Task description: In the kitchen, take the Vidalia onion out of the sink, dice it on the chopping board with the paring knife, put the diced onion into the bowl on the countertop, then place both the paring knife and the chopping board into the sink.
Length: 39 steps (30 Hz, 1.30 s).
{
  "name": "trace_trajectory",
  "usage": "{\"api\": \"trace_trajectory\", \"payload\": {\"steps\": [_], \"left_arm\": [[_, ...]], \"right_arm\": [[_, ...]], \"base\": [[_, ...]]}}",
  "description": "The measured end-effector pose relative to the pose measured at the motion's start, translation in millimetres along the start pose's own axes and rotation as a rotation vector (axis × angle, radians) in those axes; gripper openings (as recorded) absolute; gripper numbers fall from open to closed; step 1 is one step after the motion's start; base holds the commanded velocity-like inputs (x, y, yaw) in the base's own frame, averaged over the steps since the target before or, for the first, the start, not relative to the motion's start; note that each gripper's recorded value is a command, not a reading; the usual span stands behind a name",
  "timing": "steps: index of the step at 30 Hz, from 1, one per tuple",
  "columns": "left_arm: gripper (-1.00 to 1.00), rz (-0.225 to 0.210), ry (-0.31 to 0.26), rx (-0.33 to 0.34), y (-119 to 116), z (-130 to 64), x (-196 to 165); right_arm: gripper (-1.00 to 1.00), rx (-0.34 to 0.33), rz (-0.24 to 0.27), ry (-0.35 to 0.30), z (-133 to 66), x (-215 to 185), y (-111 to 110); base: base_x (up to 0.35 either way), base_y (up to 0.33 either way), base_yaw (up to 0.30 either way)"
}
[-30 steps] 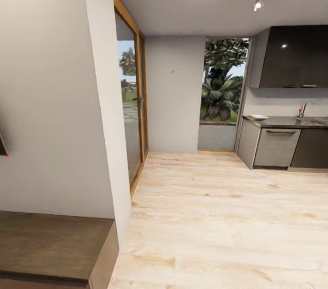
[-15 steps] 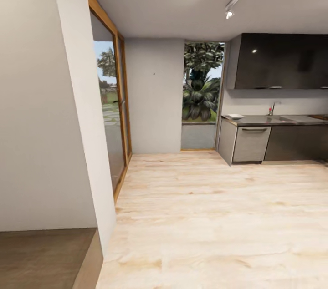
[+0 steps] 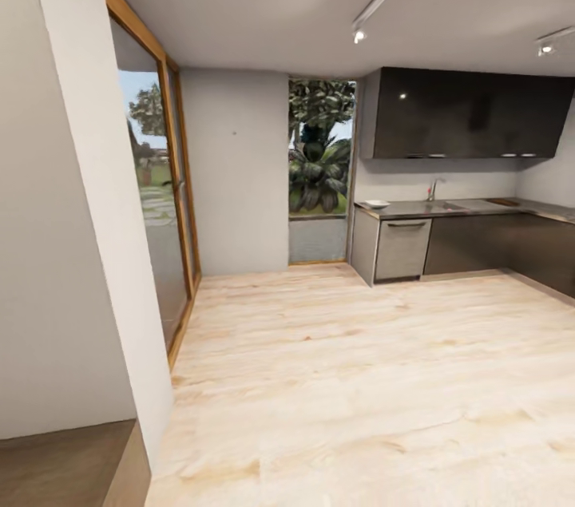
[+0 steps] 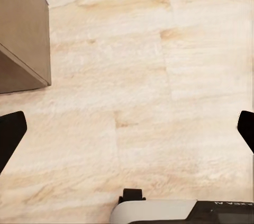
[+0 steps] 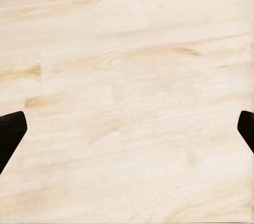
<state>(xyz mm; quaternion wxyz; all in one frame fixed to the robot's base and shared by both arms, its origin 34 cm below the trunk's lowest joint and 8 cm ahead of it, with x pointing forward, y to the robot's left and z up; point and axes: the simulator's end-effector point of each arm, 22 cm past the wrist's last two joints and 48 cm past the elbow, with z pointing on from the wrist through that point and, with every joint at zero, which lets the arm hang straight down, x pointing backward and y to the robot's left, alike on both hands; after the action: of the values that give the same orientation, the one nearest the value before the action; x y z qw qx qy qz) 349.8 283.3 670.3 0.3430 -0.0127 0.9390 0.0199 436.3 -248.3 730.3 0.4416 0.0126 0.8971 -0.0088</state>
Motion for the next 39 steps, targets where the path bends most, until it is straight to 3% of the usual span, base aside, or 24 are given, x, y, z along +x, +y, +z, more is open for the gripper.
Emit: {"api": "trace_trajectory", "payload": {"steps": [23, 39], "left_arm": [[1.0, -0.001, -0.012, 0.0, 1, -18.1, -8], [1.0, -0.001, -0.021, 0.0, 1, -17.8, -12]], "right_arm": [[1.0, 0.0, 0.0, -0.011, -17.3, -12, 0], [1.0, 0.0, 0.001, -0.019, -17.2, -15, 0]], "base": [[0.0, 0.0, -0.268], [0.0, 0.0, -0.268]]}}
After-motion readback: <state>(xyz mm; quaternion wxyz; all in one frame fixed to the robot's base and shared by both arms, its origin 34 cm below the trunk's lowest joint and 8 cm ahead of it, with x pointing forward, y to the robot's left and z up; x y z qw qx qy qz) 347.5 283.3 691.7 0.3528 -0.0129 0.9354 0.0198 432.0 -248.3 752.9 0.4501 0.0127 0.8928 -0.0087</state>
